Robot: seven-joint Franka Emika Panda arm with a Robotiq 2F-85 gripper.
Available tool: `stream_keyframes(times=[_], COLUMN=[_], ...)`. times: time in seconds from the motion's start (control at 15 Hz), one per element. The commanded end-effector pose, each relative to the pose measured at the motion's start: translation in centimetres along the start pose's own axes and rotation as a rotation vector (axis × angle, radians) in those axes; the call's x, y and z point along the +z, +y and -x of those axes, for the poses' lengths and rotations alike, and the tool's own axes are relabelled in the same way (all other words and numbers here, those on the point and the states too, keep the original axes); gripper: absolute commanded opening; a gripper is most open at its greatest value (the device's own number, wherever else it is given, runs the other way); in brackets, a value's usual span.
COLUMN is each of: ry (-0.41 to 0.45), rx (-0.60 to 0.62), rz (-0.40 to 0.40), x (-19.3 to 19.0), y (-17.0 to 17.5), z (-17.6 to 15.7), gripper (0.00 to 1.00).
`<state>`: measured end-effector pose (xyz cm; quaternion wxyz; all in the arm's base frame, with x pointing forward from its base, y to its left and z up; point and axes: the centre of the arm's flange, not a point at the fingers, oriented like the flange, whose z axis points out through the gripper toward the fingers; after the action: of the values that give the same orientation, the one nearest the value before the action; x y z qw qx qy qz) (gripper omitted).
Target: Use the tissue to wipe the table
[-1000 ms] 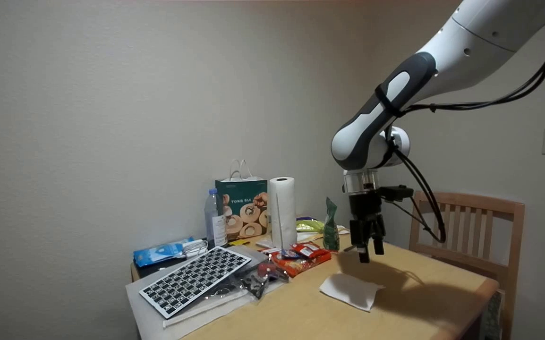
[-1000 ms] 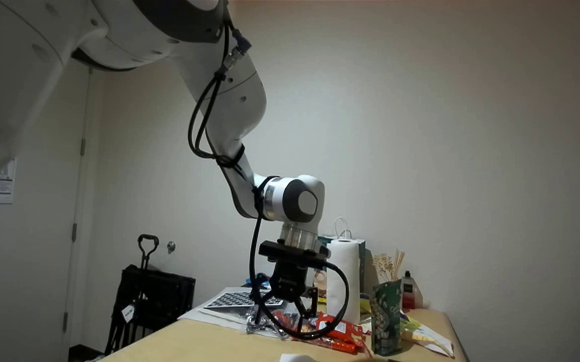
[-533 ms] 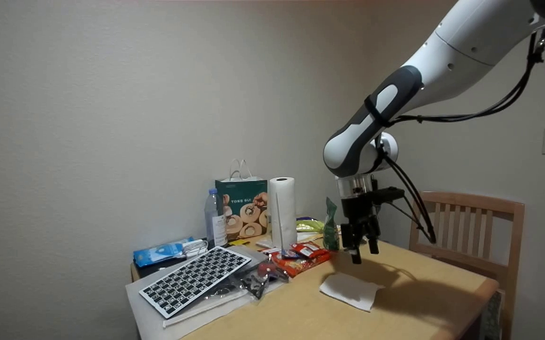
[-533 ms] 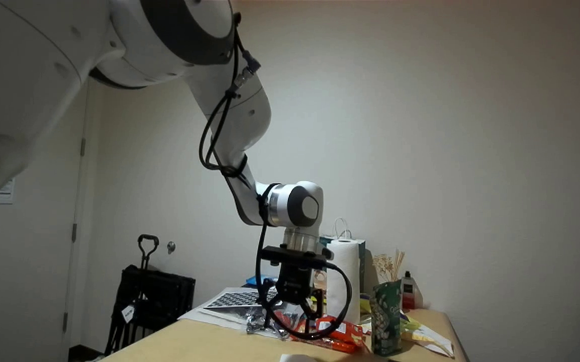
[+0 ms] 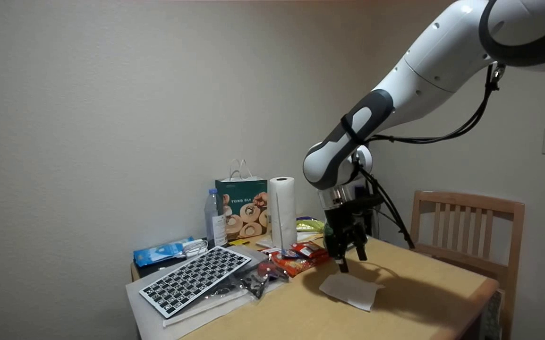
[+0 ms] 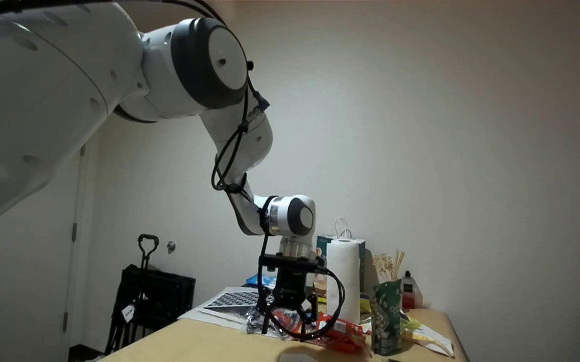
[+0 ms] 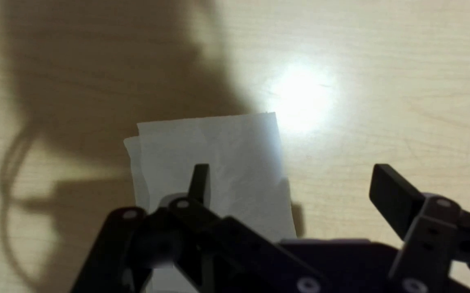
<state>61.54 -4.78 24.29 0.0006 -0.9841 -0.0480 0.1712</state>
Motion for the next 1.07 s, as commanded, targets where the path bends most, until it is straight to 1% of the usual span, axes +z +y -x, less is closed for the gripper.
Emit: stream_keyframes(times=[0.0,0.07,0.27,0.47,0.6,0.73,0.93,1.0], ry=[0.000,0.012,0.030,0.029,0.030,0.055,0.140,0.163], rx=[0.001,0.045,0.062,0.067,0.070,0.081,0.103,0.112], rz=[0.000,-0.009,-0.033,-0.051,-0.035,-0.006,0.060,0.081], x=[0.0,0.7,3.3,5.9,7.6,8.1,7.4,7.1], y=[0.0,0.1,0.5,1.3,2.0,2.8,3.2,3.4], z=[0.0,-0.3,-1.8,-2.7,-3.0,-3.2,-3.3,-3.5], gripper=[1.00,1.00,1.00,1.00,1.00,1.00,1.00,0.98])
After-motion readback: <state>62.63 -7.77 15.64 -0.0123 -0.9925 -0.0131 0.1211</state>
